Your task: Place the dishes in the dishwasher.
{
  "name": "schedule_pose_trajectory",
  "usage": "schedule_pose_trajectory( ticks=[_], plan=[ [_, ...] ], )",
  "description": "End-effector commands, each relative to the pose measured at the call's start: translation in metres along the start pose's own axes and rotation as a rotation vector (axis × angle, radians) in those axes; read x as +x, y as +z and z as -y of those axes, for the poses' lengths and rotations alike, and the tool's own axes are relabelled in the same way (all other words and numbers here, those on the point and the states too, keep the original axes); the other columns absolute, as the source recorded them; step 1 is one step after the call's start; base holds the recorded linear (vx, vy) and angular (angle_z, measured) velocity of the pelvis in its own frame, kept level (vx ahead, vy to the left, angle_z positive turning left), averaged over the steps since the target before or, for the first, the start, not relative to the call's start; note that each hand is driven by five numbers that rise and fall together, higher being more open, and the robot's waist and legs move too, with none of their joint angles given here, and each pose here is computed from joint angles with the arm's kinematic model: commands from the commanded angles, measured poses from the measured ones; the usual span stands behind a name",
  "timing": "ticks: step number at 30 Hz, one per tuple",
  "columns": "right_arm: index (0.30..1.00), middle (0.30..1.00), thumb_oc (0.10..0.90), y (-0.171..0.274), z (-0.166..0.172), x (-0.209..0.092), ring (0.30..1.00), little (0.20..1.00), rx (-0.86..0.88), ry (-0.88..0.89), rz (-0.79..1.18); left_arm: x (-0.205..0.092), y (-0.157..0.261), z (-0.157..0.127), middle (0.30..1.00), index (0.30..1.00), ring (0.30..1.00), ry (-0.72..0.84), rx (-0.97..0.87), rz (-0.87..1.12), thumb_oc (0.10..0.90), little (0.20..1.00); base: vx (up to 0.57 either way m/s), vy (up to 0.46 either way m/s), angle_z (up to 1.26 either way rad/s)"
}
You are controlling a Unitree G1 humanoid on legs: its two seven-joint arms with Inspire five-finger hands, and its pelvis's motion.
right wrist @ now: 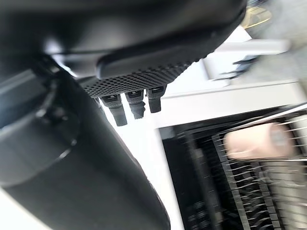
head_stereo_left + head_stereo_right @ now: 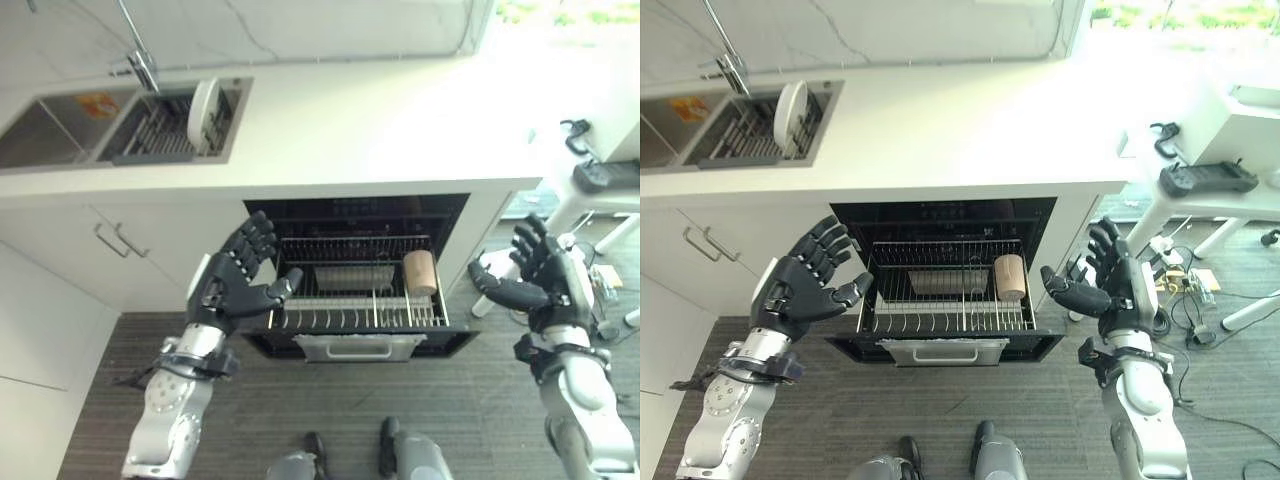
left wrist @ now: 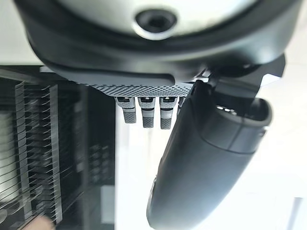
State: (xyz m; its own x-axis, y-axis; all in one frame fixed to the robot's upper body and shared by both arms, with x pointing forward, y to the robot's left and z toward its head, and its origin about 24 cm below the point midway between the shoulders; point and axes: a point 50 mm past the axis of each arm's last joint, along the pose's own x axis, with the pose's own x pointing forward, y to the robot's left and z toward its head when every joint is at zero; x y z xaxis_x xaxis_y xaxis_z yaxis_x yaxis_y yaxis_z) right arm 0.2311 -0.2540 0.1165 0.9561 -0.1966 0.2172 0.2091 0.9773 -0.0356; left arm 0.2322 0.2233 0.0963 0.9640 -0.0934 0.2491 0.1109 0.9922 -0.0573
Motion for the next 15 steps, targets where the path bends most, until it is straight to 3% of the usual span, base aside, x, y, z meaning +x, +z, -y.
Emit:
schedule_pose_trajectory(
  ticks=[1, 5, 8, 11, 15],
  plan=[
    [0.9, 0.9, 0.8, 0.045, -0.004, 0.012, 0.9, 0.9, -0.001, 0.024, 0.264, 0.006, 0.045, 0.003, 0.9, 0.9, 0.9, -0.055, 0.007, 0.271, 0.8, 0.9, 0.1, -0.105, 0.16],
    [0.9, 0.9, 0.8, 0.052, 0.006, 0.003, 0.9, 0.9, -0.075, 0.001, 0.304, -0.005, 0.046, -0.002, 0.9, 0.9, 0.9, -0.061, -0.092, 0.279, 0.8, 0.9, 0.1, -0.084, 0.04],
    [0.9, 0.9, 0.8, 0.066, 0.02, 0.007, 0.9, 0.9, -0.114, -0.044, 0.36, -0.001, 0.045, 0.007, 0.9, 0.9, 0.9, -0.133, -0.131, 0.313, 0.8, 0.9, 0.03, 0.263, 0.35],
    [0.9, 0.9, 0.8, 0.077, 0.02, 0.014, 0.9, 0.9, -0.137, -0.014, 0.383, -0.007, 0.048, 0.005, 0.9, 0.9, 0.9, -0.108, -0.158, 0.338, 0.8, 0.9, 0.13, 0.764, 0.23],
    [0.9, 0.9, 0.8, 0.088, 0.019, 0.02, 0.9, 0.9, -0.2, -0.064, 0.419, -0.001, 0.05, -0.001, 0.9, 0.9, 0.9, -0.12, -0.146, 0.328, 0.8, 0.9, 0.13, 0.813, -0.91]
  ],
)
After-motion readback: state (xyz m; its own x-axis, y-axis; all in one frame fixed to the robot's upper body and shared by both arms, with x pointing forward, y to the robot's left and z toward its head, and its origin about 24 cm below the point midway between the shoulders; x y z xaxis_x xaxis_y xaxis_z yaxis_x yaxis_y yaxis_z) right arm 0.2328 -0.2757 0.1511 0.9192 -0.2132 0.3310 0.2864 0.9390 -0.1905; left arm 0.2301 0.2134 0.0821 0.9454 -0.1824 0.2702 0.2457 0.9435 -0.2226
